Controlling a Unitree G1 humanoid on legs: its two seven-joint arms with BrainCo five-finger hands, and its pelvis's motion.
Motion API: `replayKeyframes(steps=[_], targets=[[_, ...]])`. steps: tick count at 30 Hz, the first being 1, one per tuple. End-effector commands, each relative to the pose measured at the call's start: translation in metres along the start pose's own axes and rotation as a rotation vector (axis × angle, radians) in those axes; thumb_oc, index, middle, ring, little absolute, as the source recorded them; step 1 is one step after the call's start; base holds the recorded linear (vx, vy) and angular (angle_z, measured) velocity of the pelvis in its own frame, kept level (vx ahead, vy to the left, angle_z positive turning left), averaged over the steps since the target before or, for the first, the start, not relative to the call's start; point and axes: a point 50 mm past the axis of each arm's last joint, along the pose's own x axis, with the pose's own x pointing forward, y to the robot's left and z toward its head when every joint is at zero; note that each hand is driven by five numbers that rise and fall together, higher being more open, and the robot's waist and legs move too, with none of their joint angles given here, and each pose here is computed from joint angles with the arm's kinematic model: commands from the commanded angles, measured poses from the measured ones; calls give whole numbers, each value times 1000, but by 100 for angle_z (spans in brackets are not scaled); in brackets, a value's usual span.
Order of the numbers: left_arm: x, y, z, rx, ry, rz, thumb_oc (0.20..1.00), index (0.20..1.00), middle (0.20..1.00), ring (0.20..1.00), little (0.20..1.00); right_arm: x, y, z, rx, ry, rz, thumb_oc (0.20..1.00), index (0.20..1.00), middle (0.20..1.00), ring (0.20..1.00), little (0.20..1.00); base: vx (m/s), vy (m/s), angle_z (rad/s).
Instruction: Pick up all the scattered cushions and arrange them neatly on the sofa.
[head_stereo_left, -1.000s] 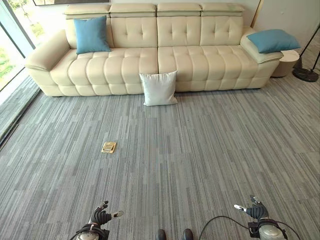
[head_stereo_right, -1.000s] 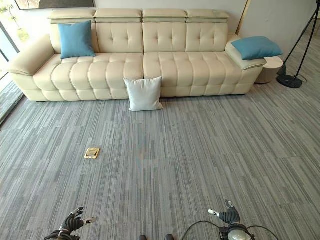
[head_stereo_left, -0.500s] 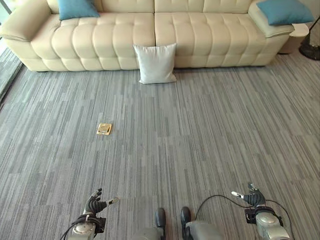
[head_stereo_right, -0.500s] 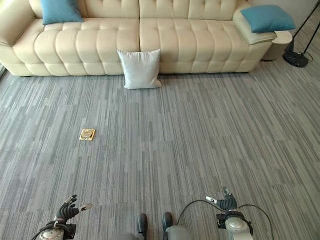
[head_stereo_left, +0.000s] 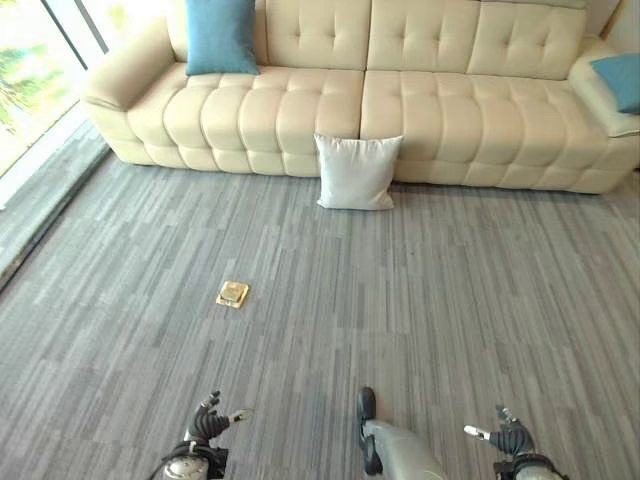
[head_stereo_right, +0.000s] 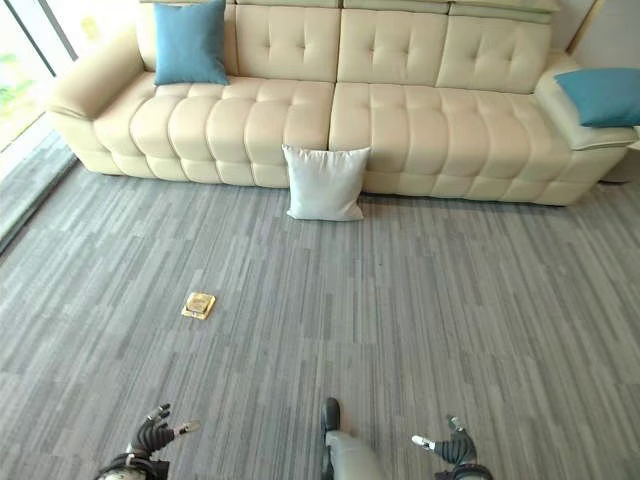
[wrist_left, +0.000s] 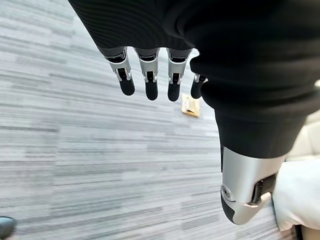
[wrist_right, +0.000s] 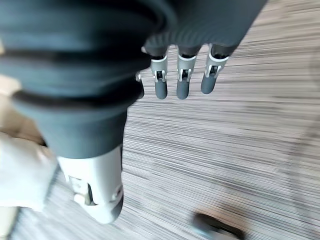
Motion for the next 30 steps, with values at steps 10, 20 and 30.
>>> replayKeyframes(steps=[10,20,30], targets=[[9,14,36,43,-124,7,1000,1000,1000,1000,1000,6,-32,18,15,-68,-116,1000,1000,1000,1000,1000,447,-6,-25],[5,26,37,28,-146,26,1000,1000,1000,1000,1000,0,-12,18,-2,-99,-28,1000,1000,1000,1000,1000,419,219,-54],[8,27,46,-35,-172,62,1000,1000,1000,1000,1000,5,-2,38,-4,-152,2,1000,1000,1000,1000,1000,282,123,3]])
